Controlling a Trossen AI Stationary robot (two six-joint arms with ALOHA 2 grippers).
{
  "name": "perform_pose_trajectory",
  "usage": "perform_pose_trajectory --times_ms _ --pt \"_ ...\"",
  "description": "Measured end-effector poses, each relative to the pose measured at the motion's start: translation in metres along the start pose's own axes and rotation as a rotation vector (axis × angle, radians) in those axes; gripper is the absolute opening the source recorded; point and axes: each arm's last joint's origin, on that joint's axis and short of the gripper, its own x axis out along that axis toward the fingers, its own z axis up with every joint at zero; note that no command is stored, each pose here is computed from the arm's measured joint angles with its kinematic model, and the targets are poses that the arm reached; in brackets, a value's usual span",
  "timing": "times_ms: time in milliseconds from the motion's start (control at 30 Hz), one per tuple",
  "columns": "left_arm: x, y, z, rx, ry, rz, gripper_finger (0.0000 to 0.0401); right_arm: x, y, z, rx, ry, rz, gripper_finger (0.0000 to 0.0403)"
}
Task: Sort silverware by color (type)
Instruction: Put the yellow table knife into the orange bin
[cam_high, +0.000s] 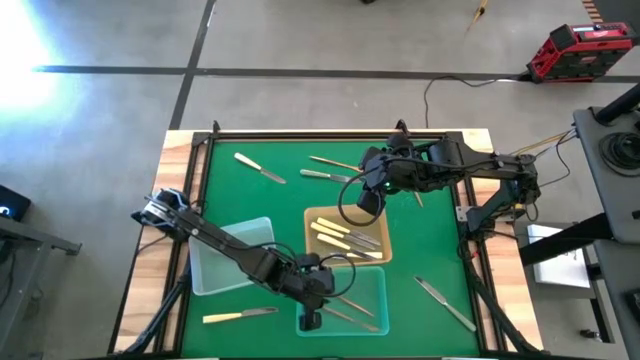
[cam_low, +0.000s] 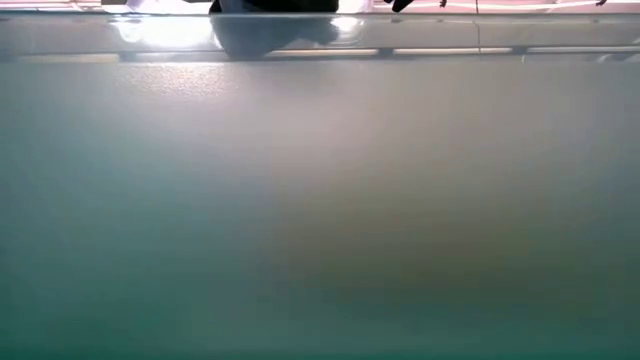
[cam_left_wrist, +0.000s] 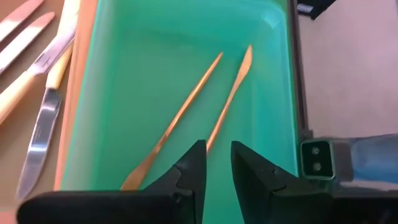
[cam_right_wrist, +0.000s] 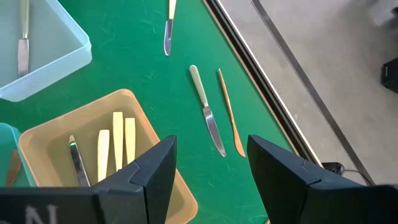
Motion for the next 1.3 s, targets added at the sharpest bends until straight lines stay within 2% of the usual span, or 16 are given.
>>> perform_pose_trajectory --times_ms 100,300,400,533,633,767,1000,1133,1300 --pt "-0.012 0.002 0.0 0.003 0.02 0.011 0.0058 0.0 0.0 0.0 0.0 0.0 0.0 0.0189" --pt "-0.06 -0.006 -0.014 -0.005 0.09 0.039 0.0059 0.0 0.0 0.0 0.0 0.0 0.0 0.0189" --pt "-0.08 -0.015 -0.034 -0.03 0.157 0.094 0.0059 0.0 0.0 0.0 0.0 0.0 0.0 0.0189" --pt "-0.091 -0.034 -0.075 0.002 0.295 0.165 0.0059 0.0 0.0 0.0 0.0 0.0 0.0 0.0189" --pt "-0.093 -0.044 -0.098 -0.012 0.336 0.183 0.0059 0.0 0.0 0.0 0.0 0.0 0.0 0.0189" --pt "-0.091 -0.043 -0.119 -0.162 0.339 0.221 0.0063 0.0 0.0 0.0 0.0 0.0 0.0 0.0189" --pt "-0.074 -0.045 -0.15 -0.318 0.408 0.144 0.0112 0.0 0.0 0.0 0.001 -0.001 0.0 0.0189" --pt "-0.068 -0.042 -0.167 -0.328 0.458 0.15 0.0143 0.0 0.0 0.0 0.001 -0.001 0.0 0.0189" --pt "-0.062 -0.032 -0.189 -0.328 0.529 0.192 0.0159 0.0 0.0 0.0 0.001 -0.001 0.0 0.0189"
